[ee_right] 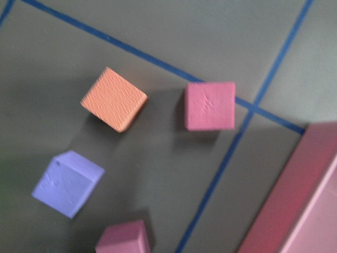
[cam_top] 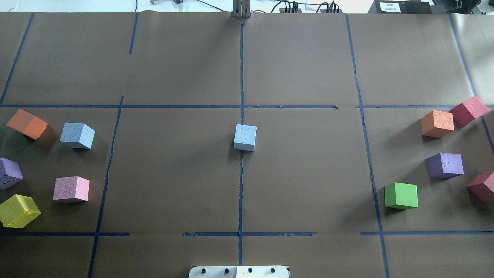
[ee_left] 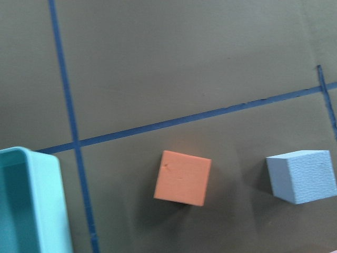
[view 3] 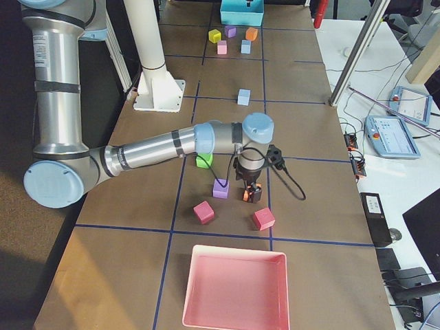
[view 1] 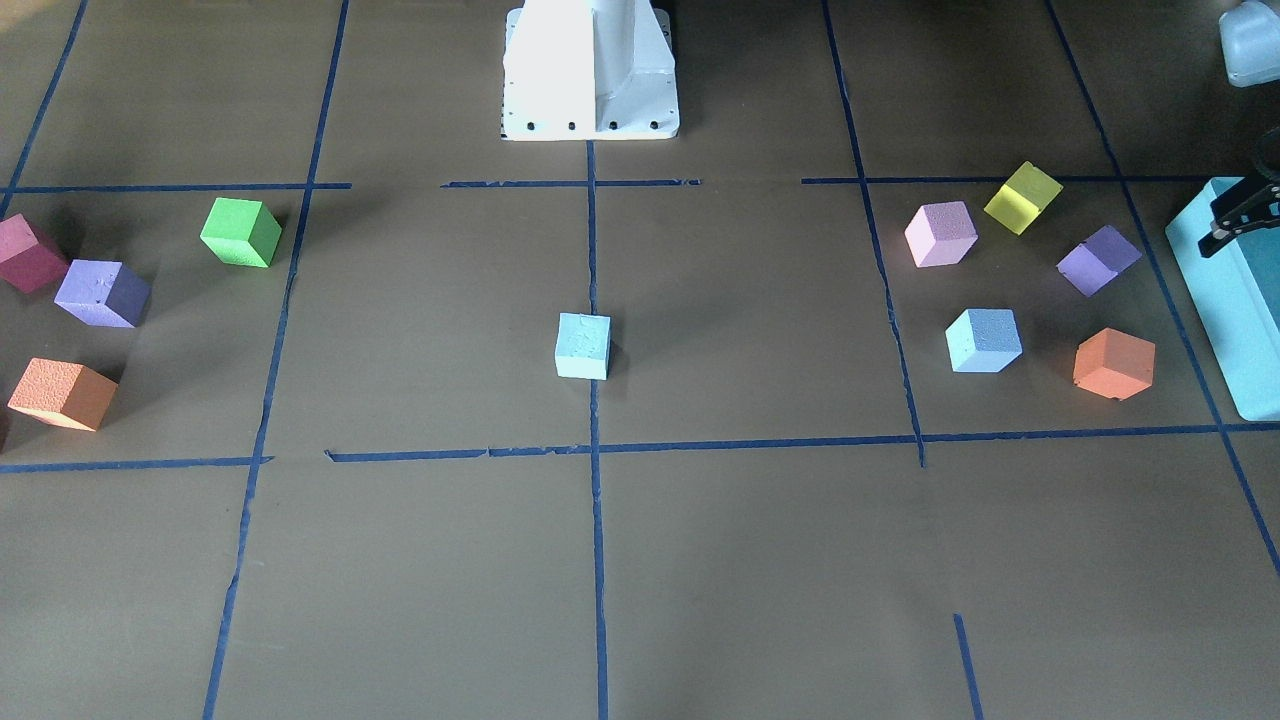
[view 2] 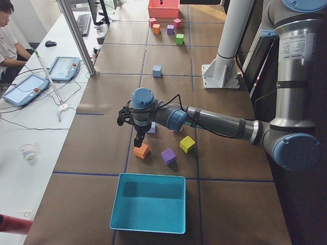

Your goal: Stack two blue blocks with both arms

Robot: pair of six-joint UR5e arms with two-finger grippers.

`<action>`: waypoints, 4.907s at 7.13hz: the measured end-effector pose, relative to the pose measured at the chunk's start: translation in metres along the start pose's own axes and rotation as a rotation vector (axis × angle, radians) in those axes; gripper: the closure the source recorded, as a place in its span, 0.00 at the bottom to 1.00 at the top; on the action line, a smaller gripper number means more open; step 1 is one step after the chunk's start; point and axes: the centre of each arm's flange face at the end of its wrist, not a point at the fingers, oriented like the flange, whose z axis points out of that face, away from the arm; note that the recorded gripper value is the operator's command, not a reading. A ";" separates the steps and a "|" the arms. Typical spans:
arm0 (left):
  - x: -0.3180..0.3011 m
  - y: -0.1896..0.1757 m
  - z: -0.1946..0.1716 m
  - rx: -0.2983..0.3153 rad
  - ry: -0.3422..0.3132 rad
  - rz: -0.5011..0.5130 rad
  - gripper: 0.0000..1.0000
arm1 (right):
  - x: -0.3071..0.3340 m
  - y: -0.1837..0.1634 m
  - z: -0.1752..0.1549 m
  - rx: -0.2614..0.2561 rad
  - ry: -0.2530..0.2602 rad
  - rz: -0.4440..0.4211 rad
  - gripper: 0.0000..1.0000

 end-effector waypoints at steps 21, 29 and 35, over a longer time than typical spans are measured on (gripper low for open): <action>0.496 -0.121 0.119 0.019 -0.025 -0.057 0.88 | 0.042 0.104 0.009 -0.009 -0.012 0.097 0.00; 0.647 -0.125 0.172 -0.015 -0.075 -0.020 0.01 | 0.042 0.105 0.009 -0.010 -0.013 0.099 0.00; 0.633 -0.129 0.114 -0.048 -0.052 -0.072 0.00 | 0.042 0.104 0.009 -0.009 -0.015 0.100 0.00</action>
